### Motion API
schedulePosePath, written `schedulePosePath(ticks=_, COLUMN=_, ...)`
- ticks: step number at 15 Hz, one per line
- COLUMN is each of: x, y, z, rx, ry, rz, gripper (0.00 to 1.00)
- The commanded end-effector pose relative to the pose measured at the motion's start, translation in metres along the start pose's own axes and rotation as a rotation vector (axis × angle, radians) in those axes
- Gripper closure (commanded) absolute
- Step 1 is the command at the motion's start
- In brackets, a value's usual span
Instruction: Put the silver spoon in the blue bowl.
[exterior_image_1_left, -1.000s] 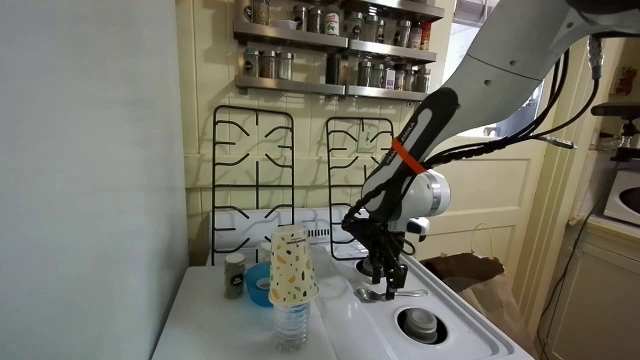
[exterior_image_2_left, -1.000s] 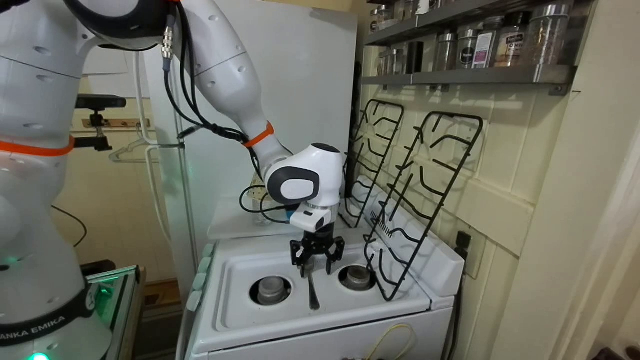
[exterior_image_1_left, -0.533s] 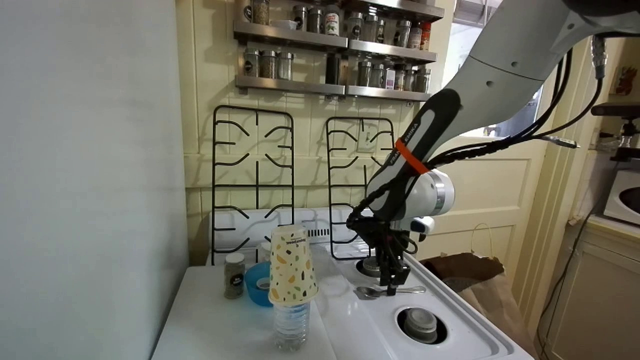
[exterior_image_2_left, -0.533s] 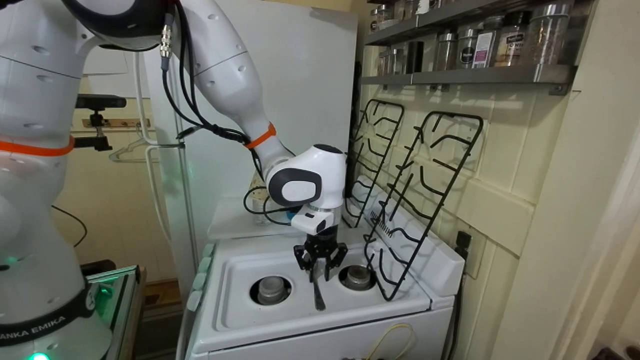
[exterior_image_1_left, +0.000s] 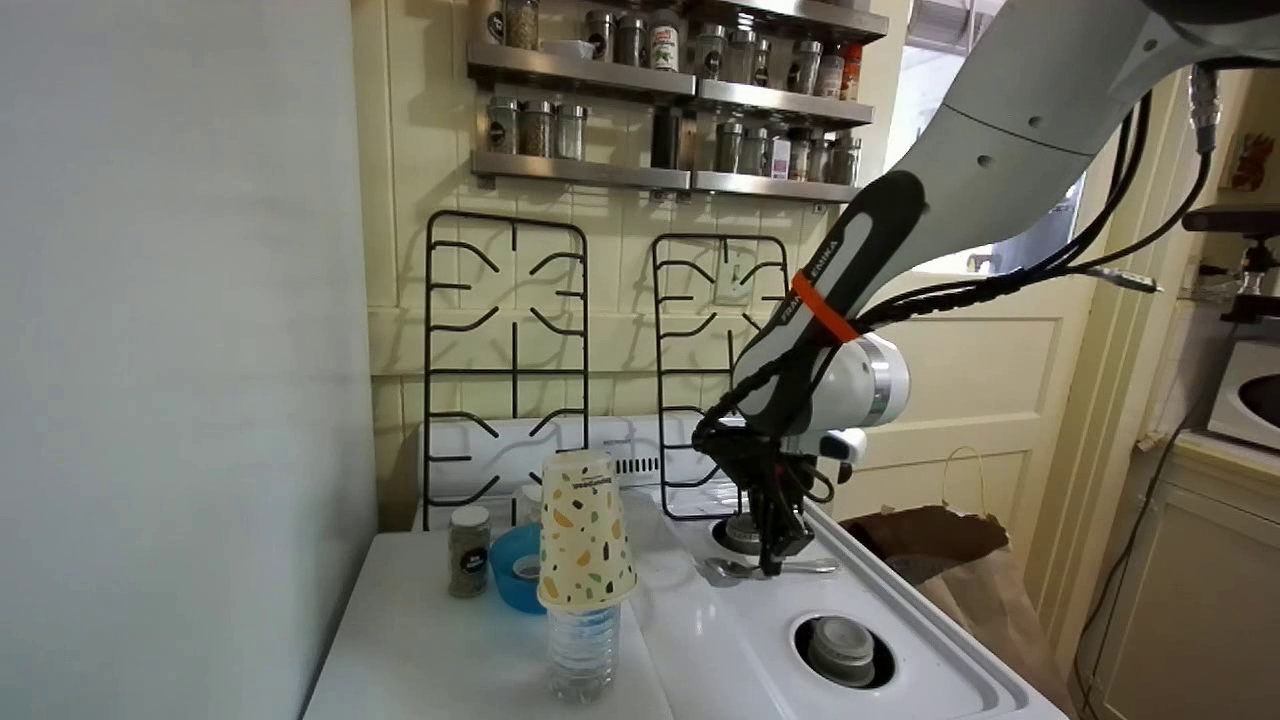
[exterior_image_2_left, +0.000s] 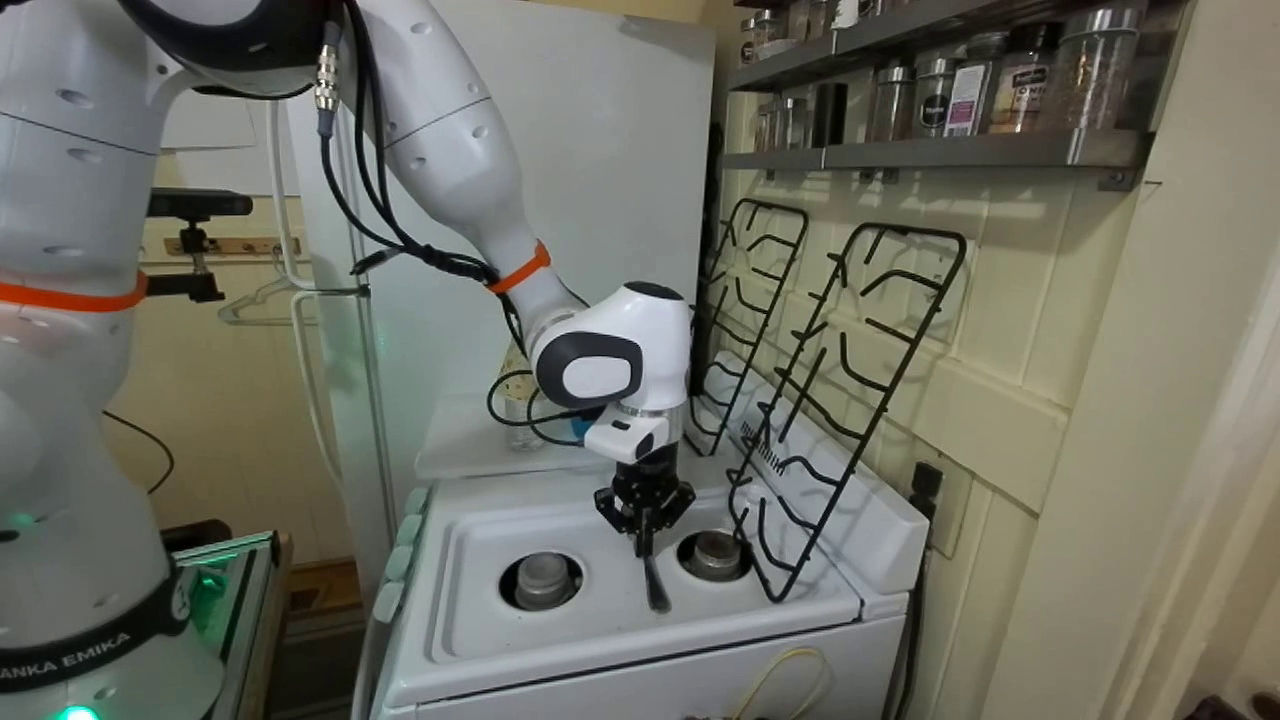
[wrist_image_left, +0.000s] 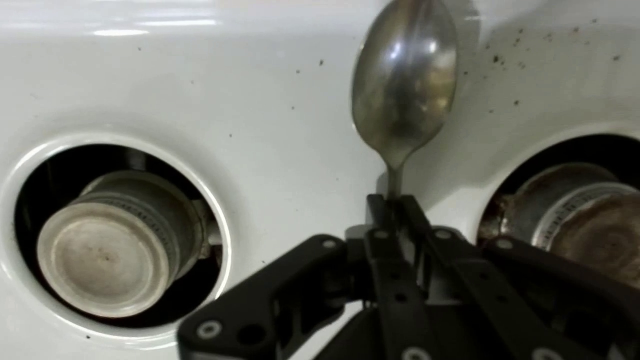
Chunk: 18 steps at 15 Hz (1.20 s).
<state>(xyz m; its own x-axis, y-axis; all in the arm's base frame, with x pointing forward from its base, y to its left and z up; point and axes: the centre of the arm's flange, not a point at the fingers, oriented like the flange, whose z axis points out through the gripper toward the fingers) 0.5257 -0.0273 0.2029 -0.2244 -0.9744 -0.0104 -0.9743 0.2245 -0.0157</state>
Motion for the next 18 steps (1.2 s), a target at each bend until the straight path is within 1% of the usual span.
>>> schedulePosePath(ticks=1, x=0.002, y=0.011, z=-0.052, rx=0.137, ry=-0.046, rz=-0.079, gripper=0.98)
schedulePosePath(ticks=3, x=-0.001, y=0.003, z=-0.084, rx=0.217, ry=-0.052, rz=-0.151, gripper=0.98)
schedulePosePath(ticks=5, x=-0.015, y=-0.009, z=-0.108, rx=0.252, ry=-0.070, rz=-0.265, gripper=0.98)
schedulePosePath(ticks=7, x=-0.041, y=-0.016, z=-0.130, rx=0.266, ry=-0.090, rz=-0.385, gripper=0.98)
schedulePosePath(ticks=10, x=-0.082, y=-0.020, z=-0.145, rx=0.268, ry=-0.050, rz=-0.568, gripper=0.98)
schedulePosePath(ticks=13, x=-0.100, y=-0.021, z=-0.150, rx=0.257, ry=0.030, rz=-0.720, gripper=0.98)
schedulePosePath(ticks=14, x=-0.099, y=-0.022, z=-0.149, rx=0.246, ry=0.029, rz=-0.739, gripper=0.98)
schedulePosePath(ticks=15, x=-0.097, y=-0.015, z=-0.149, rx=0.270, ry=0.001, rz=-0.674, gripper=0.91)
schedulePosePath(ticks=18, x=-0.097, y=-0.018, z=-0.147, rx=0.265, ry=0.014, rz=-0.716, gripper=0.91)
